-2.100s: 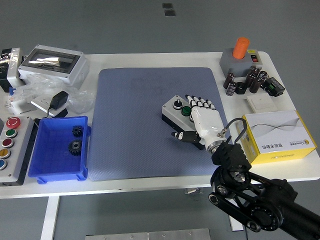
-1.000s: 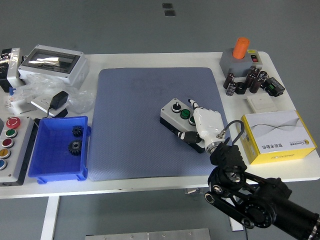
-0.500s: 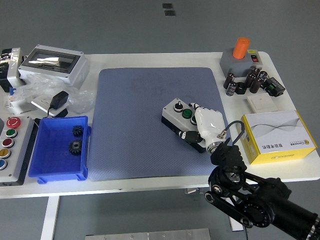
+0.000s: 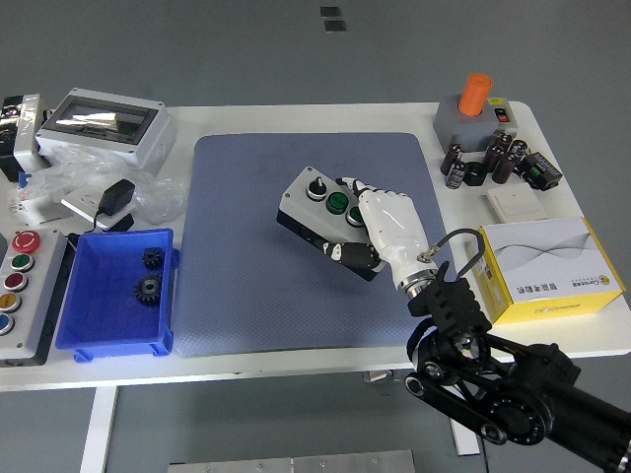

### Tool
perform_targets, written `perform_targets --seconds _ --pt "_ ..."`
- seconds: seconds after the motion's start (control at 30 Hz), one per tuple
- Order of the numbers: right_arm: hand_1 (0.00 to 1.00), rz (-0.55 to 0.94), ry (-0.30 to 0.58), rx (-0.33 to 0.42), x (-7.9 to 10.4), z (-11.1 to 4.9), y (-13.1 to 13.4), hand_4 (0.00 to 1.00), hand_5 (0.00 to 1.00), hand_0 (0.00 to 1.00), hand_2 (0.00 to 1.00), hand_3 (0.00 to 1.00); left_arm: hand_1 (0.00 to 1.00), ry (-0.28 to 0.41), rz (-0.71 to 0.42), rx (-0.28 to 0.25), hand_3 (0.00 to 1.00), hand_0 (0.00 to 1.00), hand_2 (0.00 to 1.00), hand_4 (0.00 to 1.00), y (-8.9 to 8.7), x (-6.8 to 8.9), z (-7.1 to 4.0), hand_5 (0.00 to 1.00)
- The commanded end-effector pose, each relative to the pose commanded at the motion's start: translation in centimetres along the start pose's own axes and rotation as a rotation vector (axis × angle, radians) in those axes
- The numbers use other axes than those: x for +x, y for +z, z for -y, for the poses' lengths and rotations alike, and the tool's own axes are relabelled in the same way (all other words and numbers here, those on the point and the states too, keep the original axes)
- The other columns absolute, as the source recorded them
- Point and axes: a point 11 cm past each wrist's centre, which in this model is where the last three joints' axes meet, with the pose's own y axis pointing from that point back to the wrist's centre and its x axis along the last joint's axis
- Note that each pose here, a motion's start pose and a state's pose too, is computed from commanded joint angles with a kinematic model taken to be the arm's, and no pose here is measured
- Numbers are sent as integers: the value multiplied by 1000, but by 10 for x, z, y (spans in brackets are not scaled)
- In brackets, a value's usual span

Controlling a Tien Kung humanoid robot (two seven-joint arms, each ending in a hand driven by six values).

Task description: Pick up the button,place it on the desk,press the button,press the button

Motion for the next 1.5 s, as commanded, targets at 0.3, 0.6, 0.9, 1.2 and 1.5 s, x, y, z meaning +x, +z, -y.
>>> perform_targets --seconds 0.3,0.6,0.9,1.2,1.5 --pt "281 -130 -112 269 -12 -4 -13 492 84 103 268 297 682 2 -3 9 664 677 592 716 -1 1 0 301" --pt "284 -223 -178 372 -24 -3 -3 489 77 119 268 299 682 8 -9 29 664 677 593 717 -4 3 0 302" --pt "354 -220 -191 344 -26 -1 5 491 79 172 311 323 682 6 -7 26 664 677 592 718 -3 2 0 302" --pt "473 -230 -197 330 -27 0 10 659 193 256 475 555 682 7 -7 27 665 677 593 718 -3 3 0 301" --pt "714 -241 -205 335 -29 -2 11 819 286 492 702 770 682 7 -7 27 664 677 592 719 -2 3 0 302"
